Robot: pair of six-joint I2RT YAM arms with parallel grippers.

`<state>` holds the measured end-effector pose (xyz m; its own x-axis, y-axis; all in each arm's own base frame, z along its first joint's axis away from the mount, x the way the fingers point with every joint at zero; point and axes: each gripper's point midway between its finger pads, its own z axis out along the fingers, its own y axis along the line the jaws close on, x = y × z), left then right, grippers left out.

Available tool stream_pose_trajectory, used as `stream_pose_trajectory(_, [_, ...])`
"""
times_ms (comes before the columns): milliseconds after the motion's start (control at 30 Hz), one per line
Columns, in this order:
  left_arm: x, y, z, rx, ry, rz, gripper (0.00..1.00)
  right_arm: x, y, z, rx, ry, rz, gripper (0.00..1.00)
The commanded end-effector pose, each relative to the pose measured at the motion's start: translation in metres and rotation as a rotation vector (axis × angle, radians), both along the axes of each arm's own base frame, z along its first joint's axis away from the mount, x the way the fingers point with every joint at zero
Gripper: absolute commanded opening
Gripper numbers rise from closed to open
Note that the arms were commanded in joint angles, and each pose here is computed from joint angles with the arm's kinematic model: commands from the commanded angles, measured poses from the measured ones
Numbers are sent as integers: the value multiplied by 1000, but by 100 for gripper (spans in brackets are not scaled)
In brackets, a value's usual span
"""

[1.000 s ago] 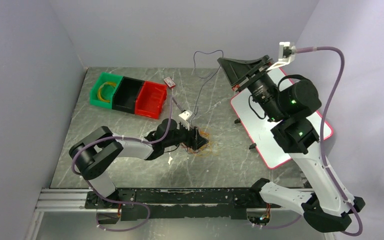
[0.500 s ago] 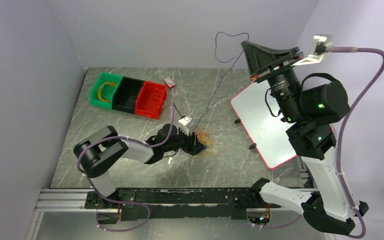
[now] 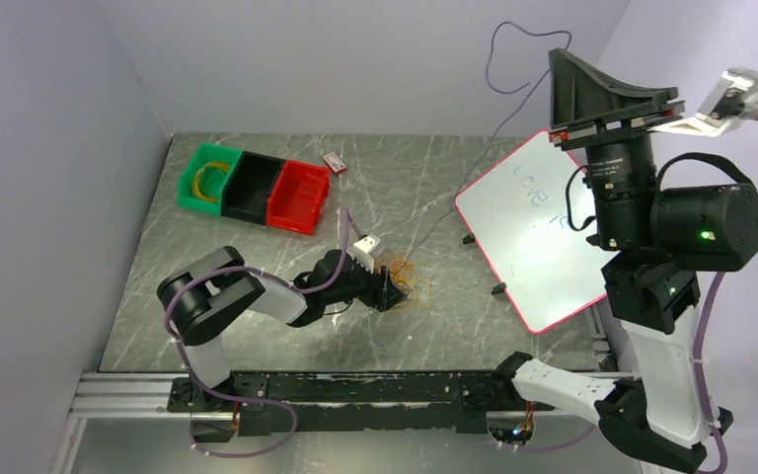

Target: Untangle the cables

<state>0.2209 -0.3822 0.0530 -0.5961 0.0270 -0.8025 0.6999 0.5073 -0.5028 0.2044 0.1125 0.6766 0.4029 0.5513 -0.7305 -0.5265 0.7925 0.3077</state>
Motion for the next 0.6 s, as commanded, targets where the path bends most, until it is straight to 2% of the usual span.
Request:
stream_pose_trajectory(0, [-1,-1,-5,-5,-11,8,69,-18,-35,32,60,-94,-114,0])
stream_pose_trajectory(567, [-2,1,-14,24,2,17,69,-52,-95,78,131,-226,-337,0])
